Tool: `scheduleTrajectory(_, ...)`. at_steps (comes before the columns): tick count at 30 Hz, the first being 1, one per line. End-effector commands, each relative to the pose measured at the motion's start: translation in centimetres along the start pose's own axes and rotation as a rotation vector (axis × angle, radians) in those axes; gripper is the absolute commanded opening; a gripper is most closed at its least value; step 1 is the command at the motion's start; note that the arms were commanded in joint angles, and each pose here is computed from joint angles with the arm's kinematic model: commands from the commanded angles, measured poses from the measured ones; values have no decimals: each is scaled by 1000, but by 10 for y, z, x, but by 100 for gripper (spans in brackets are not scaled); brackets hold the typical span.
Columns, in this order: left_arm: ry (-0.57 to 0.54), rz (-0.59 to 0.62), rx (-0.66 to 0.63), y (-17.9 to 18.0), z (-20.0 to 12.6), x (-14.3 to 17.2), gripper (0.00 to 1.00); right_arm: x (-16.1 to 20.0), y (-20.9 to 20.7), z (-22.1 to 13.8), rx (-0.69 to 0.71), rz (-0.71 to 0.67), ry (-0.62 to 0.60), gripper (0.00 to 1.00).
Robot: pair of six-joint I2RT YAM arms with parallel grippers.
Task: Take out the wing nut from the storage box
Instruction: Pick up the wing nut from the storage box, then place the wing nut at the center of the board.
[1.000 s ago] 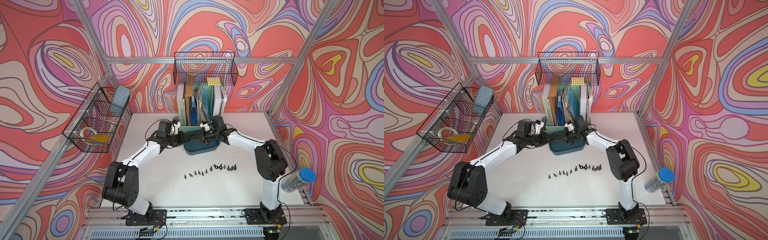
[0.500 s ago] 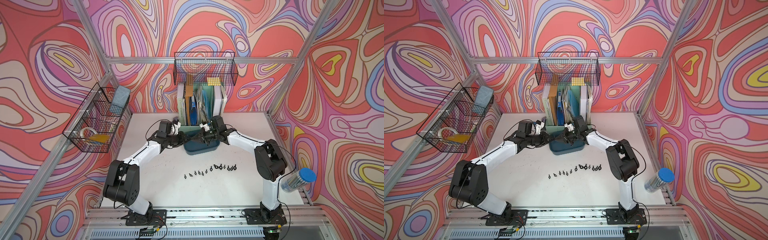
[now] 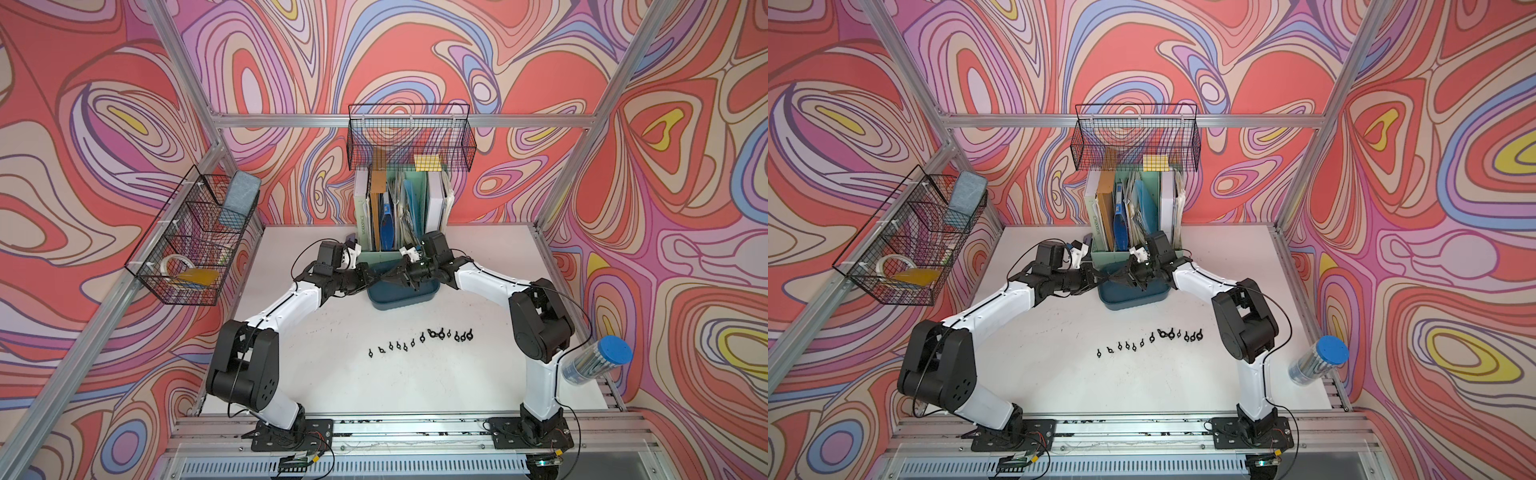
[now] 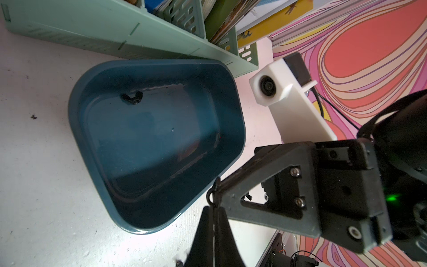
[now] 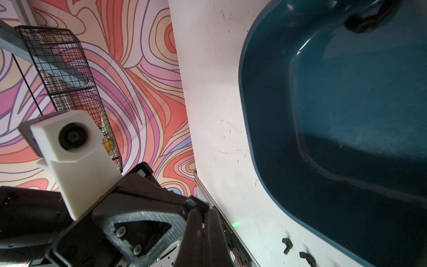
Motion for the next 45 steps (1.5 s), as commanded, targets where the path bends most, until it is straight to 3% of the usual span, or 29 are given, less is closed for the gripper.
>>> scheduleTrajectory(1, -7, 31, 9, -7, 1, -4, 1, 5, 0, 4, -8, -11, 18, 10)
scheduleTrajectory(3, -12, 33, 2, -6, 0, -5, 1, 6, -3, 3, 2, -10, 15, 14)
scheduleTrajectory(6, -15, 40, -12, -6, -2, -4, 1, 5, -7, -1, 21, -10, 8, 30)
scheduleTrajectory(9, -16, 45, -21, -5, -4, -4, 1, 4, -12, -8, 33, -10, -6, 32)
scheduleTrajectory(14, -26, 58, -53, -3, -9, -3, 2, -2, -21, -25, 82, -29, -37, 48)
scheduleTrajectory(24, -54, 98, -277, 32, -41, 21, 4, -16, -24, -42, 230, -132, -84, 98)
scheduleTrajectory(32, -55, 146, -477, 64, -59, 68, 4, -22, -23, -40, 259, -161, -76, 98)
scheduleTrajectory(45, -6, 246, -639, 89, -52, 142, 4, -22, -24, -34, 256, -165, -25, 98)
Point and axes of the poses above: each gripper's point midway between its finger pads, its own z axis out along the fingers, its own y axis along the line the jaws close on, x = y × z, the point moved 2 cm from there along -z, back along the fingers, and after that the axes turned 6 degrees about -z, right-handed, at the moved point
